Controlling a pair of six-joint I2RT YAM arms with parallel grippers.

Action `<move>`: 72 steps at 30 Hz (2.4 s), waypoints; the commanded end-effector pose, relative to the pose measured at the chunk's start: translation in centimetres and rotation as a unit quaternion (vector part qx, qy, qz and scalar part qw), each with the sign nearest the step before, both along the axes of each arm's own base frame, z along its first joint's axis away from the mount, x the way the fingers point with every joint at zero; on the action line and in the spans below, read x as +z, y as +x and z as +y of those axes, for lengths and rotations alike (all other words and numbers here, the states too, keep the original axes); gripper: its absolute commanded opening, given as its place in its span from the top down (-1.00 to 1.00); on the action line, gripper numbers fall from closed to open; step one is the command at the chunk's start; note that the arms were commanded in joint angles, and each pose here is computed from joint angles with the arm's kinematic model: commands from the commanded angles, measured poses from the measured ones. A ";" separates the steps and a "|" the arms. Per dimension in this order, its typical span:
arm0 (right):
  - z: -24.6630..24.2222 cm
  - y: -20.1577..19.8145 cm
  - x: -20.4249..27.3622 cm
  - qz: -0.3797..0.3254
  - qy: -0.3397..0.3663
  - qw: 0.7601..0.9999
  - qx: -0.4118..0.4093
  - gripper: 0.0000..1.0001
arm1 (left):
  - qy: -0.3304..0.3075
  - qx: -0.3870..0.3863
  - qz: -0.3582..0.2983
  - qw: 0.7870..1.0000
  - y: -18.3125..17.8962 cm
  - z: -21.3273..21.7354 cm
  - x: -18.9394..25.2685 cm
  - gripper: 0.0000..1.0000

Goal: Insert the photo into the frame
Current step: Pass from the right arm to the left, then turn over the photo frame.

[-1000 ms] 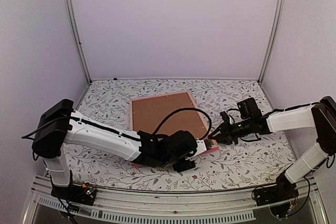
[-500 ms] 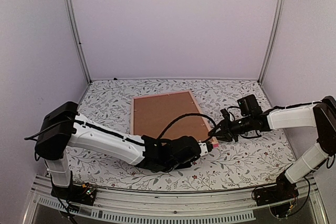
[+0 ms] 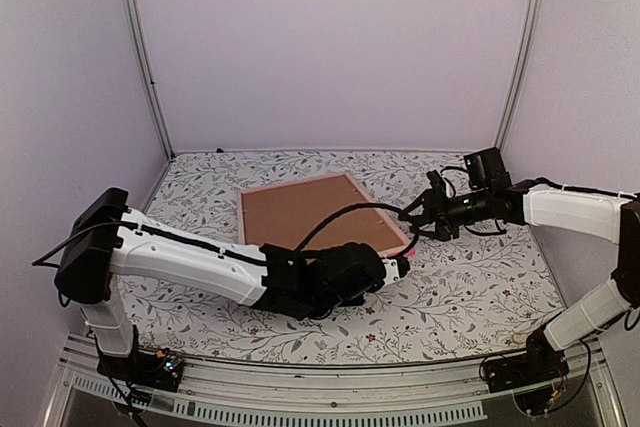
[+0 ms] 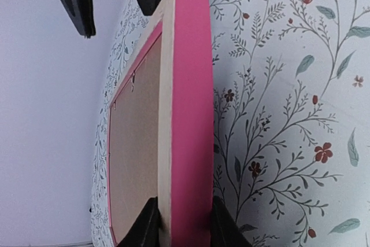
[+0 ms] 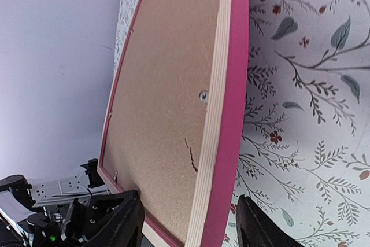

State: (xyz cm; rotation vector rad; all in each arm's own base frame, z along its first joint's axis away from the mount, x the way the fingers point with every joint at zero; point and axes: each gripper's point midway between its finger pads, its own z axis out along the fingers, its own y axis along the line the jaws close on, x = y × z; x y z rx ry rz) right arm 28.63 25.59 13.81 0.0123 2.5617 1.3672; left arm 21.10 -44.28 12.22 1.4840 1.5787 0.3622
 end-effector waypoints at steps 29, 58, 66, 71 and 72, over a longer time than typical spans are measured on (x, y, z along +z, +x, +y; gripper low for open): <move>-7.6 7.4 12.0 -0.162 -0.025 0.984 -0.072 -0.24 | -0.459 0.100 0.014 0.883 11.6 10.4 39.2 1.00; -7.2 6.8 7.7 -0.126 -0.006 0.990 -0.064 -0.24 | -0.783 0.118 0.254 0.555 19.3 25.1 33.9 1.00; -7.2 6.5 5.6 -0.107 -0.004 0.992 -0.064 -0.24 | -0.806 0.182 0.265 0.497 20.1 26.9 25.7 1.00; -7.1 6.3 4.3 -0.094 -0.006 0.993 -0.067 -0.24 | -0.813 0.223 0.279 0.460 20.0 27.6 20.1 1.00; -7.0 6.2 4.0 -0.091 -0.006 0.994 -0.067 -0.24 | -0.813 0.230 0.284 0.454 19.9 27.6 19.1 1.00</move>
